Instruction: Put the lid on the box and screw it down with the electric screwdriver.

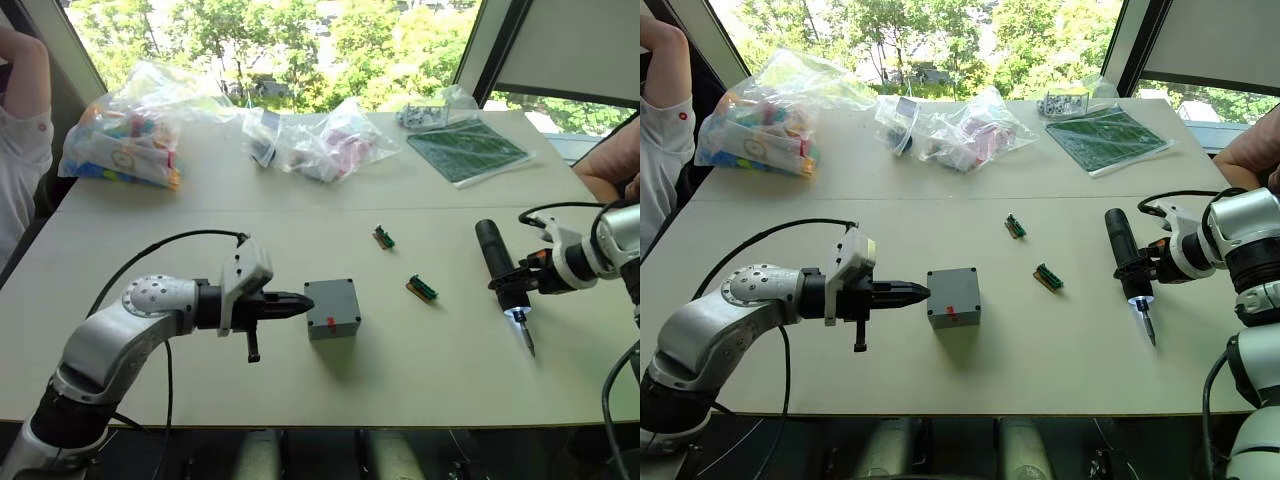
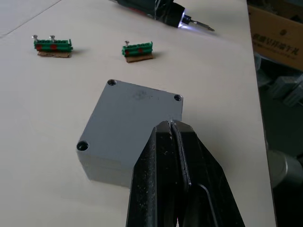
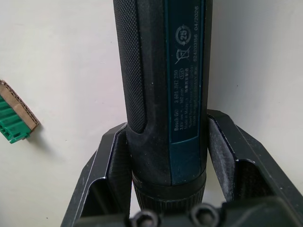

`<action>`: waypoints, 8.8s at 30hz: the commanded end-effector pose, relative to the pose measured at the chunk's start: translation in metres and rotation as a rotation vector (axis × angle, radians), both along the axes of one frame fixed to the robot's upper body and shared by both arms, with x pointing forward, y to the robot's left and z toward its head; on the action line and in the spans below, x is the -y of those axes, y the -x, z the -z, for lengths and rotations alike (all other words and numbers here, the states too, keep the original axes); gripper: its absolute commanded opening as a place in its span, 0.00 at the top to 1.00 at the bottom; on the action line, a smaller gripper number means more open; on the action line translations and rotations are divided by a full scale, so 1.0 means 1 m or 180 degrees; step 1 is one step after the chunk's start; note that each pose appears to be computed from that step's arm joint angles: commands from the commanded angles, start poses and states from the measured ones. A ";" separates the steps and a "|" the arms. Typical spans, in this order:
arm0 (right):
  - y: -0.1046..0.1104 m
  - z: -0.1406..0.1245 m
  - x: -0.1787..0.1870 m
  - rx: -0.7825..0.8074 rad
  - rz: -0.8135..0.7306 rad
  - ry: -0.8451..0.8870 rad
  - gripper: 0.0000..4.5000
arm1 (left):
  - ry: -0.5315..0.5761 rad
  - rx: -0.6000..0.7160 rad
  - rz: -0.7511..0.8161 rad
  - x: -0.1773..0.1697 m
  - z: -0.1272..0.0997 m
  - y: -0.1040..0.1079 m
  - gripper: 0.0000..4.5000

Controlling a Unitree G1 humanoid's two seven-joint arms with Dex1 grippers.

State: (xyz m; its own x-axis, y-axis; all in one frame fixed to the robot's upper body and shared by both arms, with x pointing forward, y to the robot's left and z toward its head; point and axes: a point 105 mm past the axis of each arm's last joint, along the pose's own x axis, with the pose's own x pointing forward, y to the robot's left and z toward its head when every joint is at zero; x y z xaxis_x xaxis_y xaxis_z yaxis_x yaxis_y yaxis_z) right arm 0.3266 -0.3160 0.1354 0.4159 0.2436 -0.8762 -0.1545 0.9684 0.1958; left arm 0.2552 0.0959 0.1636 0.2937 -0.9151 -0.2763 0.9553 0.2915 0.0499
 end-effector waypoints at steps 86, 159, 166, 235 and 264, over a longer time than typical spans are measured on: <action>0.059 0.008 -0.225 0.1869 -0.3736 -0.0648 0.00 | -0.0498 0.0110 -0.0261 0.006 0.043 -0.055 1.00; -0.006 0.002 -0.123 0.2538 -0.1530 -0.0230 0.99 | 0.0152 -0.0239 -0.0147 -0.006 -0.008 -0.023 1.00; -0.006 -0.034 -0.133 0.2775 -0.1684 -0.0375 0.99 | 0.0172 -0.0247 -0.0153 -0.009 -0.009 -0.023 1.00; -0.020 -0.061 -0.006 0.0721 -0.0267 0.0611 0.01 | 0.0316 0.0444 0.0404 0.033 -0.041 -0.008 1.00; -0.027 0.018 -0.032 -0.0256 -0.0794 0.0649 0.43 | 0.0280 0.0386 0.0060 0.033 -0.017 0.006 1.00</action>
